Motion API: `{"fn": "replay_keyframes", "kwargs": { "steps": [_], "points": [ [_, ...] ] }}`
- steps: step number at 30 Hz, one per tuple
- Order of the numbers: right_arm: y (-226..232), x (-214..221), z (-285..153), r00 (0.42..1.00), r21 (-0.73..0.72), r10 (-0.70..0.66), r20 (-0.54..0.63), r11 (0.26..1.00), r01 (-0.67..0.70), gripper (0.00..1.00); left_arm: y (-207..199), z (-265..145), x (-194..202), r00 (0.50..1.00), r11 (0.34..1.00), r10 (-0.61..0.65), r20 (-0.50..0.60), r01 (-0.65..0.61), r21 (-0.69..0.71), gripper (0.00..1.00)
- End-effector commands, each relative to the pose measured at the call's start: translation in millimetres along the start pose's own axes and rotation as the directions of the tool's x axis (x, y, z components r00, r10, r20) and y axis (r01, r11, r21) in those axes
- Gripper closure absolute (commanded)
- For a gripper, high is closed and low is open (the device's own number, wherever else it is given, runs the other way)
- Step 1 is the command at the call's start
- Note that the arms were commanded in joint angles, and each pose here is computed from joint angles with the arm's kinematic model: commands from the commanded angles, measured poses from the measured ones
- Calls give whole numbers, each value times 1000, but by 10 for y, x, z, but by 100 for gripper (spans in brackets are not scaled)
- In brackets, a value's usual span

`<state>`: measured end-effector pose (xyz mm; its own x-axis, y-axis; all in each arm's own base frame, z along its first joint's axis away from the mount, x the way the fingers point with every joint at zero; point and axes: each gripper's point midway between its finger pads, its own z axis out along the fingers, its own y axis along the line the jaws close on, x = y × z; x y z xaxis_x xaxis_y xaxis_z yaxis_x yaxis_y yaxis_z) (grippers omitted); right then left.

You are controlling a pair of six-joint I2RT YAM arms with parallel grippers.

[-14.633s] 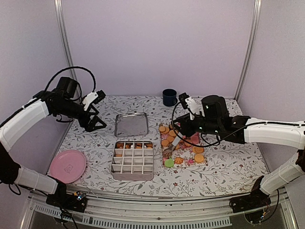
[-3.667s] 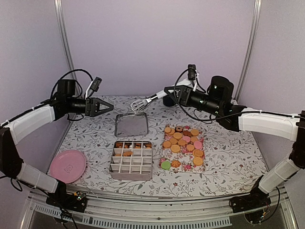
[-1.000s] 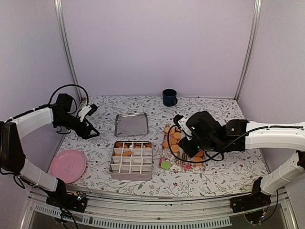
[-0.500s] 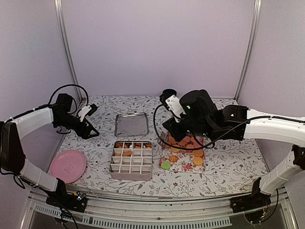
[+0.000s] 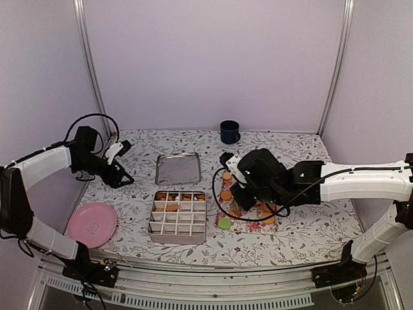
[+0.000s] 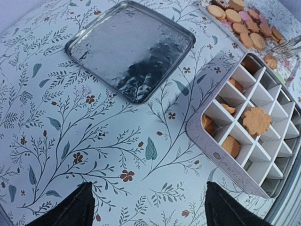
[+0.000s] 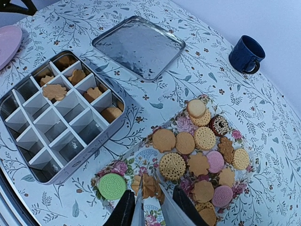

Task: Pack the cookies
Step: Pick up the fake cookies from the plate.

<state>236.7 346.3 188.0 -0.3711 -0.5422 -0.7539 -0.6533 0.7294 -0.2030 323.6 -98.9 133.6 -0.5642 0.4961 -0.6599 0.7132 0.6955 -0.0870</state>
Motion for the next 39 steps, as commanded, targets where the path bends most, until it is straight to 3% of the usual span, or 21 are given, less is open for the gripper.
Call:
{"fn": "replay_keyframes", "kwargs": {
  "steps": [1, 19, 39],
  "points": [
    [-94, -128, 13, 995, 41, 74, 63, 996, -76, 74, -3, -47, -18, 1000, 1000, 9, 20, -9, -7, 19],
    [-99, 13, 151, 991, 63, 114, 66, 991, -118, 62, -8, -49, -11, 1000, 1000, 13, 18, -13, -8, 19],
    [-251, 502, 2, 985, 88, 165, -42, 983, -161, 61, 0, -56, -51, 1000, 1000, 8, 24, -8, -4, 19]
  ]
}}
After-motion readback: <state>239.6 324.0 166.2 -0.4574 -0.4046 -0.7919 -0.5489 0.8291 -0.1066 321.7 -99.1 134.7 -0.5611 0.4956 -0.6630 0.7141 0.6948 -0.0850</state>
